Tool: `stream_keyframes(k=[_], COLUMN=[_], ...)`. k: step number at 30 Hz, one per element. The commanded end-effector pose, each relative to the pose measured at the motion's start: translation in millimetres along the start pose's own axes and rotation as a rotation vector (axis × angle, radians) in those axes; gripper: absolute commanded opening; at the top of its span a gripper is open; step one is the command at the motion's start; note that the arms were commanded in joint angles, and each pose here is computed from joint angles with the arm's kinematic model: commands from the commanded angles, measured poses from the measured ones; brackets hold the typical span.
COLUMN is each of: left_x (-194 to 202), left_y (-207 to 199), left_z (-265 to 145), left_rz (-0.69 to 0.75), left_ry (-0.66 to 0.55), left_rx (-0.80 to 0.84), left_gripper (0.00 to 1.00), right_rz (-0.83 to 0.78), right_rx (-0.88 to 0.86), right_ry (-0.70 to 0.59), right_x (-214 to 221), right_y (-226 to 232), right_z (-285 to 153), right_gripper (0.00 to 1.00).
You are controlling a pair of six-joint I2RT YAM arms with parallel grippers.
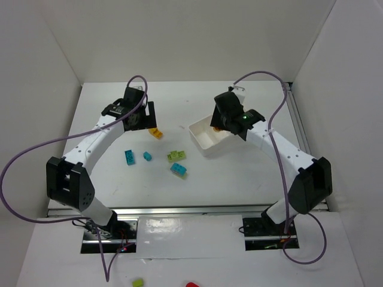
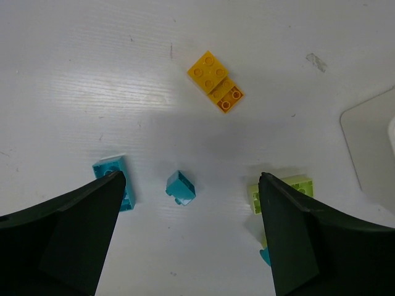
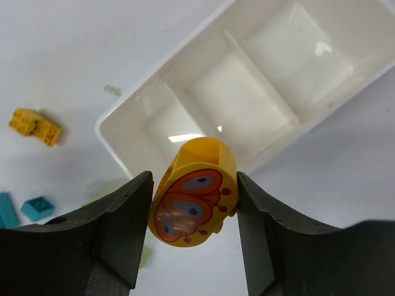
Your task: Sort the legos into containers by color
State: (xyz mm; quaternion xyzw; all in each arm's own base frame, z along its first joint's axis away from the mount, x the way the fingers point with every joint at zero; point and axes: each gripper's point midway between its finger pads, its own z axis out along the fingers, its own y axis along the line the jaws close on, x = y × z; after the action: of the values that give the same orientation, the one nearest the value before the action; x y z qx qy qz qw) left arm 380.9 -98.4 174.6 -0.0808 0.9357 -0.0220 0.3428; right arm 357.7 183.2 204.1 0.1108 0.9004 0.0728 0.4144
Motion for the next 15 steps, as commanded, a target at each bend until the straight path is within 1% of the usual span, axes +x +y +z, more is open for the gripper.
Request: stream_keyframes(k=[1, 2, 4, 6, 10, 12, 13, 14, 15], left_x=[-12, -12, -10, -9, -7, -5, 1, 0, 2], left_y=[-2, -2, 0, 1, -4, -6, -5, -6, -8], left_z=[-1, -1, 9, 13, 21, 26, 30, 31, 37], left_rz=[-0.036, -0.046, -0.066, -0.080, -0.085, -0.084, -0.080, -0.089, -0.088], left_ry=[-0.008, -0.007, 0.018, 0.038, 0.073, 0.085, 0.110, 0.116, 0.132], left_rx=[0.018, 0.018, 0.017, 0.014, 0.021, 0.027, 0.016, 0.013, 0.019], left_gripper=[0.98, 0.97, 0.96, 0.95, 0.94, 0.94, 0.94, 0.94, 0.94], right_rz=[-0.052, -0.055, -0.076, -0.087, -0.120, -0.121, -0.126, -0.131, -0.127], right_rx=[-0.031, -0.048, -0.064, -0.075, -0.072, -0.071, -0.072, -0.079, -0.096], right_ry=[-0.025, -0.034, -0.002, -0.001, 0.028, 0.029, 0.047, 0.037, 0.033], right_x=[-20, -25, -17, -16, -3, 0, 6, 2, -2], right_y=[8, 15, 23, 29, 37, 39, 40, 42, 47], right_z=[28, 32, 47, 57, 72, 81, 86, 85, 82], right_gripper=[0.33, 0.33, 0.33, 0.34, 0.37, 0.40, 0.53, 0.59, 0.62])
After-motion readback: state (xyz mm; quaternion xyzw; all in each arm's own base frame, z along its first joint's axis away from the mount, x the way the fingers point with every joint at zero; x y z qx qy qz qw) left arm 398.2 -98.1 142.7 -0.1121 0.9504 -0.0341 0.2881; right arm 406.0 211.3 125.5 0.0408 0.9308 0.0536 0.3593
